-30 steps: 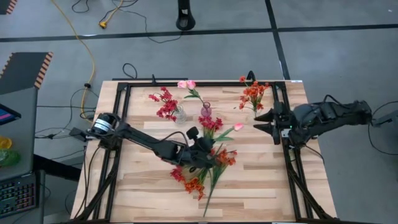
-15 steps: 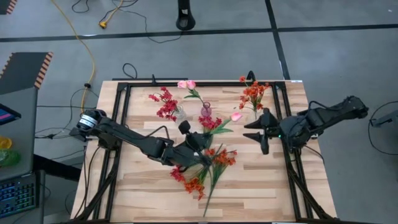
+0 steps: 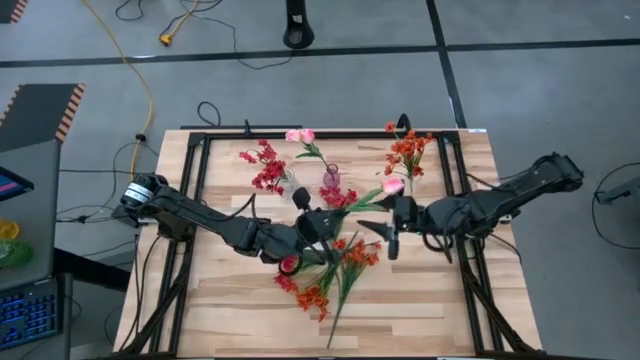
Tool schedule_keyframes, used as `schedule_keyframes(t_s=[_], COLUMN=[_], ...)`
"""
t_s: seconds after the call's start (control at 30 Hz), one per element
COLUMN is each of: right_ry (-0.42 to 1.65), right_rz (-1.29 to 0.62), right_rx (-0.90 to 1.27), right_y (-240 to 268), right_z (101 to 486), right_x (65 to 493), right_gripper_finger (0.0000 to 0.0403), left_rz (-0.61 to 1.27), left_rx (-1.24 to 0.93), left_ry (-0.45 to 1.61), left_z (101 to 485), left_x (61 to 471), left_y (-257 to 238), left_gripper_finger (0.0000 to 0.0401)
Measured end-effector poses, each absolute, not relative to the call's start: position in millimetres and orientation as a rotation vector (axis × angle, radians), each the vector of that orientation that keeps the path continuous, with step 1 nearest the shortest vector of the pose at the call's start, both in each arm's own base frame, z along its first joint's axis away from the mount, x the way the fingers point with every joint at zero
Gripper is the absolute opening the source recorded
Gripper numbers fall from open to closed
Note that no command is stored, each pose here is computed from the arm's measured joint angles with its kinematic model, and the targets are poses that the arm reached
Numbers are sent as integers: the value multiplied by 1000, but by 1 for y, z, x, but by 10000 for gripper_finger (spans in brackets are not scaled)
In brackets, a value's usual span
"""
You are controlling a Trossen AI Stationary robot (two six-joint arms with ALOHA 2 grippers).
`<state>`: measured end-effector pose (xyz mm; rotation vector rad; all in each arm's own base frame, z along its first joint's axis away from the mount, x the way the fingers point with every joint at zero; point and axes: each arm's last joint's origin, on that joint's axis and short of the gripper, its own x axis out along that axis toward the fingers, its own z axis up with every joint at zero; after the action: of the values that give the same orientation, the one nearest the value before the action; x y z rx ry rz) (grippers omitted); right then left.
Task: Sort flowers into vase by color
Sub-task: Put the pink flower into the purple vase
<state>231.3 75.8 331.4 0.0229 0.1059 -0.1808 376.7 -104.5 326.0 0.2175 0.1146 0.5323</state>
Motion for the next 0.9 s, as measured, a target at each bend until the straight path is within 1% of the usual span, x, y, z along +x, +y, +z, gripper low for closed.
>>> schedule_keyframes(t_s=[0.27, 0.43, 0.53, 0.77, 0.9], right_ry=[-9, -36, -36, -36, -35], right_rz=[-177, -176, -174, -176, -177], right_rx=[-66, -58, -58, -60, -64], right_y=[81, 81, 81, 81, 80], right_z=[337, 340, 340, 340, 340], right_x=[244, 244, 244, 244, 244], right_gripper_finger=[195, 186, 165, 97, 64], left_rz=[476, 471, 472, 471, 476], left_rx=[259, 276, 275, 278, 287], left_ry=[102, 106, 106, 107, 111], left_z=[328, 328, 328, 328, 328], left_x=[377, 376, 376, 376, 377], left_y=[-108, -110, -110, -110, -109], left_gripper_finger=[0, 0, 0, 1, 20])
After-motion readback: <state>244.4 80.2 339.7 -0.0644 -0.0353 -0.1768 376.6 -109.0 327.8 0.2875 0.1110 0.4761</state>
